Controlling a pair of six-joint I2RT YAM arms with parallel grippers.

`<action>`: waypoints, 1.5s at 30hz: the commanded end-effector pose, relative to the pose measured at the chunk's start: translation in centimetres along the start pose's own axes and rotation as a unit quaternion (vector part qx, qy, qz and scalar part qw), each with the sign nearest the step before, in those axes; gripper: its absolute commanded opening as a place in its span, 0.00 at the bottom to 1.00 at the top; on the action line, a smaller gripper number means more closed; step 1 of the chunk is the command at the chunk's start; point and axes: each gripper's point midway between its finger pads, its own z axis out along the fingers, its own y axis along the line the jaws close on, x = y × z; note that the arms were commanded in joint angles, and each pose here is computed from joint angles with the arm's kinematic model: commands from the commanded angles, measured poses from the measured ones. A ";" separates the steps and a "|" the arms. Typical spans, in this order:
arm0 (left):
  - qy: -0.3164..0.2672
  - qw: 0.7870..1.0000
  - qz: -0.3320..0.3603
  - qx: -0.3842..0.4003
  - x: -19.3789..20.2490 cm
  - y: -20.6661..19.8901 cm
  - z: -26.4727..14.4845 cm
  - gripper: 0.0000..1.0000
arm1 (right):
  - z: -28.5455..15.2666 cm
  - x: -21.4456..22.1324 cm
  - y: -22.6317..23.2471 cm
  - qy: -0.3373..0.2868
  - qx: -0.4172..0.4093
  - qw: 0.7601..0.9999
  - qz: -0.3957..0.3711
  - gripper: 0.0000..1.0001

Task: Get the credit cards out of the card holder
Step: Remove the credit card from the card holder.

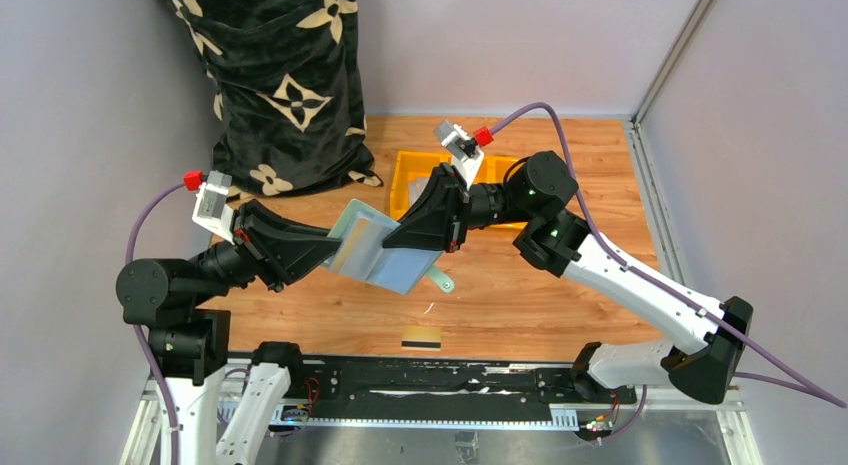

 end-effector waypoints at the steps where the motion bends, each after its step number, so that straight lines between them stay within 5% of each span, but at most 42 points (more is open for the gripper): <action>1: 0.027 0.998 -0.049 0.020 1.3 0.1 0.0 0.28 | 0.5 -2.6 1.9 -0.031 -0.032 0.998 -0.040 0.00; 4: 0.025 0.998 -0.060 0.015 1.8 0.6 0.0 0.37 | 0.6 -2.7 2.0 -0.033 -0.035 0.998 -0.041 0.00; 7: 0.028 0.998 -0.061 0.012 2.3 1.0 -0.1 0.35 | 0.7 -2.7 2.1 -0.032 -0.039 0.998 -0.042 0.00; 10: 0.031 0.998 -0.058 0.013 2.3 0.8 -0.2 0.29 | 0.7 -2.7 2.2 -0.031 -0.041 0.998 -0.044 0.00; 14: 0.029 0.998 -0.058 0.021 2.0 0.3 -0.1 0.04 | 0.9 -2.7 2.2 -0.030 -0.044 0.998 -0.045 0.00; 16: 0.029 0.998 -0.058 0.022 1.9 0.3 -0.1 0.00 | 0.9 -2.6 2.2 -0.029 -0.044 0.998 -0.044 0.00; 18: 0.028 0.998 -0.052 0.024 1.7 0.1 -0.1 0.00 | 0.8 -2.6 2.3 -0.029 -0.044 0.998 -0.043 0.10; 21: 0.018 0.999 -0.032 0.022 0.8 -0.1 0.1 0.00 | 0.4 -2.2 2.9 -0.019 -0.052 0.997 -0.044 0.44; 25: 0.008 1.000 0.004 0.005 0.1 0.2 0.2 0.00 | -0.5 -1.7 3.5 -0.012 -0.046 0.997 -0.059 0.69; 45: 0.004 0.999 -0.010 0.031 -1.2 -1.8 0.2 0.00 | -3.7 -2.4 4.5 0.010 0.007 0.993 -0.119 0.74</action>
